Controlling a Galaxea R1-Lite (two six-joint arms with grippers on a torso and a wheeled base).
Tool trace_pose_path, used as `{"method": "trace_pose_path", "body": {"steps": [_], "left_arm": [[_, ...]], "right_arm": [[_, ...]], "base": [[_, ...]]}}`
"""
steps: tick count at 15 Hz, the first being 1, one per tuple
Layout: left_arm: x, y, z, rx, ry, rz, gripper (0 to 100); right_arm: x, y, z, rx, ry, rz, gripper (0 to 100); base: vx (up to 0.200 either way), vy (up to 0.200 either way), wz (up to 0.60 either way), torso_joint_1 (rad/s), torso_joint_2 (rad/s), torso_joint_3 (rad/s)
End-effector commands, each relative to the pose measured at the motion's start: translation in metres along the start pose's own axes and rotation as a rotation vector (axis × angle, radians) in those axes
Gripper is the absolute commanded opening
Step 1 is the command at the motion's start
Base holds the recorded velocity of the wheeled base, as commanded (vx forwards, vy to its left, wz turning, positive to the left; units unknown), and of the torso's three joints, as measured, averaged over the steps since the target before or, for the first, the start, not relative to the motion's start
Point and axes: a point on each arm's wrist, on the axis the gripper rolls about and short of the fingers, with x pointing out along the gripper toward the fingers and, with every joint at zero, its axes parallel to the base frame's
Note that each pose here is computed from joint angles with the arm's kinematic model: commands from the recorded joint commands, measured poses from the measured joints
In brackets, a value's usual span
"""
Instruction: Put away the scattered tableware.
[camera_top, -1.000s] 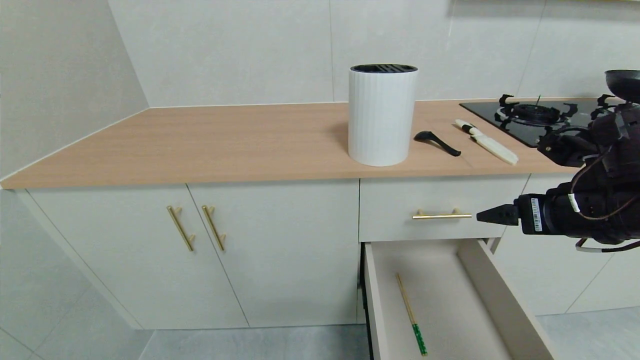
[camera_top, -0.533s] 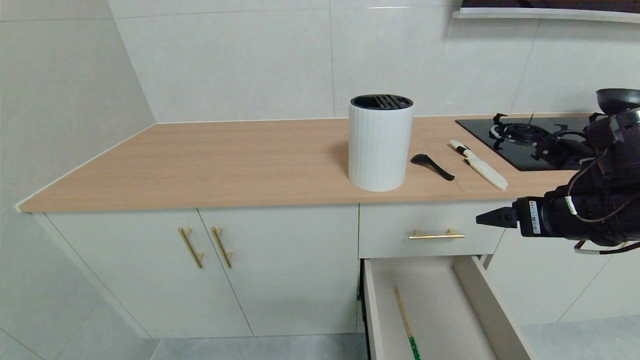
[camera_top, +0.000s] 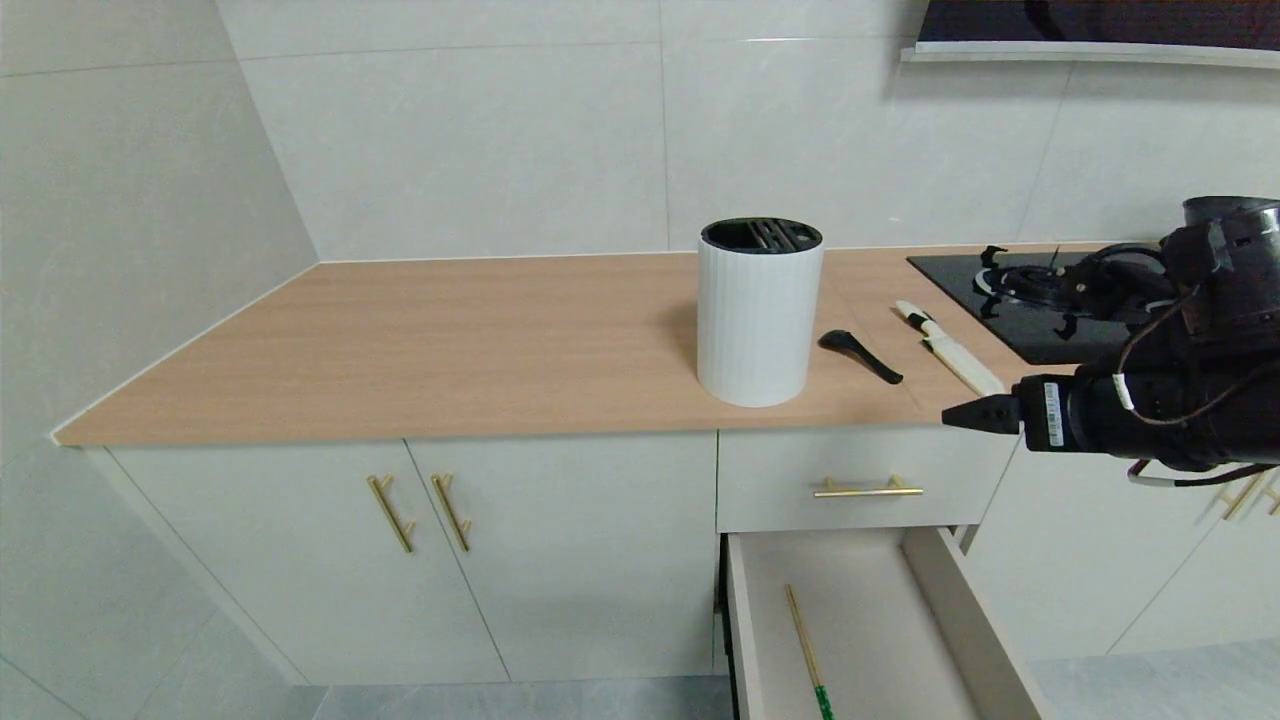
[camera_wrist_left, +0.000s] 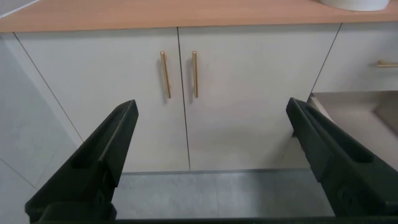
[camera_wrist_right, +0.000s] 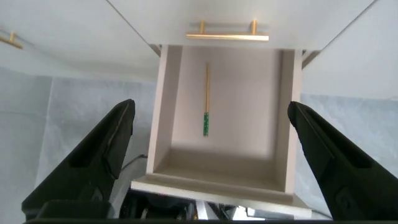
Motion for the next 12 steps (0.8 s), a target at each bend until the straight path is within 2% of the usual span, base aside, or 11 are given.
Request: {"method": "trace_pose_path", "body": {"steps": [1,3,6,10,12], "left_arm": [[0.000,0.000,0.000,0.000,0.001,0.000,100],[0.000,0.000,0.000,0.000,0.001,0.000,100],[0.000,0.000,0.000,0.000,0.000,0.000,100],[0.000,0.000,0.000,0.000,0.000,0.000,100],[0.000,0.000,0.000,0.000,0.001,0.000,100]], "right_arm": [[0.028,-0.014,0.012,-0.032,-0.037,-0.045,100],[0.063,-0.029,0.031,-0.084,-0.091,-0.076,100],[0.097,-0.041,0.043,-0.144,-0.085,-0.022,100],[0.133,-0.047,0.051,-0.257,-0.185,0.127,100],[0.151,-0.042,0.049,-0.278,-0.222,0.151,100]], "base": [[0.000,0.000,0.00,0.000,0.00,0.000],[0.000,0.000,0.00,0.000,0.00,0.000],[0.000,0.000,0.00,0.000,0.00,0.000],[0.000,0.000,0.00,0.000,0.00,0.000],[0.000,0.000,0.00,0.000,0.00,0.000]]}}
